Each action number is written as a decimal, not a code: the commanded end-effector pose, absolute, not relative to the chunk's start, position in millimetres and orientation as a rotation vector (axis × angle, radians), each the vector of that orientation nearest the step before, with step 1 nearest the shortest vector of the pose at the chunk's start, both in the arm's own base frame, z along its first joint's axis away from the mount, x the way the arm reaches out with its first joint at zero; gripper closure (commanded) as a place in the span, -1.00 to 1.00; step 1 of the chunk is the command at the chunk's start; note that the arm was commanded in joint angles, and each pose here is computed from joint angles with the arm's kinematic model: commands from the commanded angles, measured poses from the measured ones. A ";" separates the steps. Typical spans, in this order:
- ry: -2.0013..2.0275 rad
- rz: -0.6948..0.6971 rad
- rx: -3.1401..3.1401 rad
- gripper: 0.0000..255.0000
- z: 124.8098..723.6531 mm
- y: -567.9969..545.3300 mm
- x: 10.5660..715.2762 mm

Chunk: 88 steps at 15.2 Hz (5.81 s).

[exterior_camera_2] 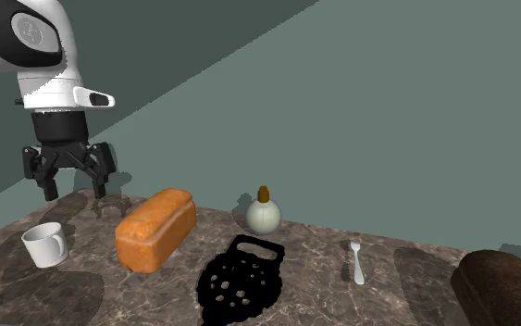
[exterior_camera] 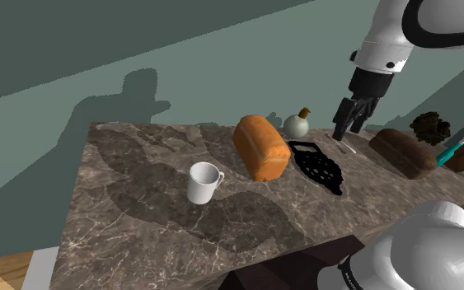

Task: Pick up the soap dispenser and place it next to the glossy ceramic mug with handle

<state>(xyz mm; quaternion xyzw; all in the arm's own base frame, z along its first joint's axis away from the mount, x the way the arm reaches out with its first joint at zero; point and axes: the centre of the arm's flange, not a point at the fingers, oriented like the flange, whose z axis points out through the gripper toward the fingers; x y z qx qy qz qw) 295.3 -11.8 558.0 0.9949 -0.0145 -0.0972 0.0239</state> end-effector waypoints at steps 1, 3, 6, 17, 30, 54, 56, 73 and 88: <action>-0.045 -0.301 3.079 -1.00 558.0 -11.8 295.3; -0.047 -0.291 3.080 -1.00 550.1 -30.9 310.5; -0.050 -0.275 3.080 -1.00 538.4 -59.6 333.4; -0.062 -0.219 3.083 -1.00 497.6 -165.4 417.9; -0.076 -0.153 3.085 -1.00 453.7 -291.3 518.8; -0.086 -0.107 3.086 -1.00 385.9 -382.3 587.2; -0.085 -0.106 3.086 1.00 380.9 -379.8 589.7; -0.086 -0.107 3.086 1.00 428.1 -382.3 587.2; -0.086 -0.107 3.086 1.00 507.3 -382.3 587.2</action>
